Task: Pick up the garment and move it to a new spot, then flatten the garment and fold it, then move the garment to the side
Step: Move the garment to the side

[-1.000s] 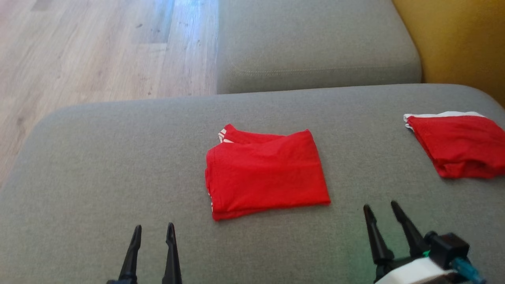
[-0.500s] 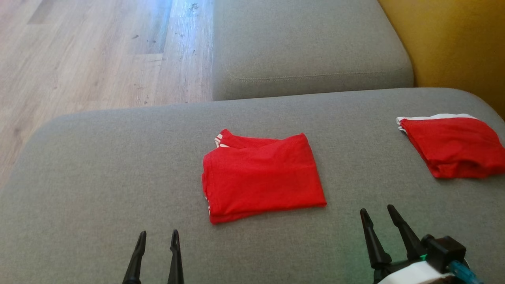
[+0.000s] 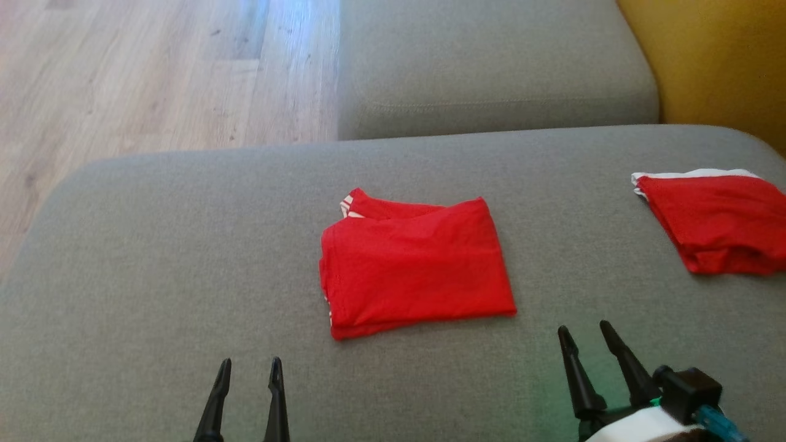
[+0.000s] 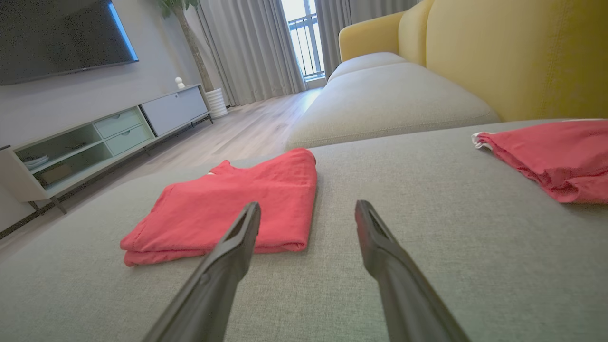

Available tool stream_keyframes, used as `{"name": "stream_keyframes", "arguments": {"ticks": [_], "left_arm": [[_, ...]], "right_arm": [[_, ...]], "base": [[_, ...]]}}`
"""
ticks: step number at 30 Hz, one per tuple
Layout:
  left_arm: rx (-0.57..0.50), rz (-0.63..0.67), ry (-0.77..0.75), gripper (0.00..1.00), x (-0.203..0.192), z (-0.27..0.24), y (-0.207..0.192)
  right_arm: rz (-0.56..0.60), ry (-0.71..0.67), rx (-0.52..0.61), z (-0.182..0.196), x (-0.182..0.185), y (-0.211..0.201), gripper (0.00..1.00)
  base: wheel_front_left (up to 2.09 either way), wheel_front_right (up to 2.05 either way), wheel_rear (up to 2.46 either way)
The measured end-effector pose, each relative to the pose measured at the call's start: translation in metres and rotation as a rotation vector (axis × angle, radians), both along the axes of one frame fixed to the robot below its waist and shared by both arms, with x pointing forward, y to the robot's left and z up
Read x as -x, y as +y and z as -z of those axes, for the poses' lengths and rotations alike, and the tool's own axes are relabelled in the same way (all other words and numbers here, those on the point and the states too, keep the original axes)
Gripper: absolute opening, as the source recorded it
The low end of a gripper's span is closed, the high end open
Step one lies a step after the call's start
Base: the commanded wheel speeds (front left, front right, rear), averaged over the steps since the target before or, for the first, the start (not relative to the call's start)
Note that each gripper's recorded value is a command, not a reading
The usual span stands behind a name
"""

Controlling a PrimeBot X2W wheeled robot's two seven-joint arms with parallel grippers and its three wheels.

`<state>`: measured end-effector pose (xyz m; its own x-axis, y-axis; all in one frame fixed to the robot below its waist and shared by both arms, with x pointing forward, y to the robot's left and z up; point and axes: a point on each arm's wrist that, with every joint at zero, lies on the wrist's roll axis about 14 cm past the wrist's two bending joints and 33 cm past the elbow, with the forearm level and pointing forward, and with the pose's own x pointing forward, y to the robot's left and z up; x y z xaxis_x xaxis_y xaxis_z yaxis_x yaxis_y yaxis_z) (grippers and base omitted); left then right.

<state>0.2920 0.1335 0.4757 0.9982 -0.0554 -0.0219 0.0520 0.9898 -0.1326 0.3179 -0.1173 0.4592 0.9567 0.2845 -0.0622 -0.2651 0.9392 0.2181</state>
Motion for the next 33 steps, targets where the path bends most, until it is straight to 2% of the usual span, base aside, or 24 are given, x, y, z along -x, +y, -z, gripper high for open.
{"name": "stream_keyframes", "arguments": {"ticks": [5, 11, 20, 27, 28, 29, 30, 31, 33], "left_arm": [[0.004, -0.016, 0.031, 1.00, -0.002, 0.008, 0.003], [0.007, -0.021, 0.059, 1.00, -0.013, 0.014, 0.003], [0.008, -0.025, 0.093, 1.00, -0.039, 0.024, 0.004], [-0.001, -0.040, 0.092, 1.00, -0.050, 0.024, 0.011], [-0.002, -0.041, 0.096, 1.00, -0.049, 0.025, 0.010], [-0.002, -0.039, 0.099, 1.00, -0.048, 0.026, 0.010], [-0.001, -0.038, 0.100, 1.00, -0.048, 0.026, 0.009], [0.000, -0.038, 0.100, 1.00, -0.048, 0.026, 0.009], [0.006, -0.040, 0.102, 1.00, -0.048, 0.027, 0.009]], "right_arm": [[-0.038, 0.069, -0.010, 0.018, -0.008, 0.013, 1.00], [-0.061, 0.098, -0.007, 0.023, -0.048, 0.020, 1.00], [-0.114, 0.317, -0.032, 0.051, -0.109, 0.041, 1.00], [-0.183, 0.494, -0.068, 0.075, -0.117, 0.065, 1.00], [-0.187, 0.507, -0.079, 0.076, -0.116, 0.067, 0.87], [-0.189, 0.517, -0.090, 0.078, -0.115, 0.069, 0.50], [-0.191, 0.523, -0.095, 0.078, -0.115, 0.069, 0.28], [-0.194, 0.527, -0.094, 0.079, -0.115, 0.068, 0.00], [-0.194, 0.525, -0.087, 0.079, -0.117, 0.064, 0.00]], "base": [[0.00, 0.00, 0.00], [0.00, 0.00, 0.00], [0.00, 0.00, 0.00], [0.00, 0.00, 0.00], [0.00, 0.00, 0.00], [0.00, 0.00, 0.00], [0.00, 0.00, 0.00], [0.00, 0.00, 0.00], [0.00, 0.00, 0.00]]}}
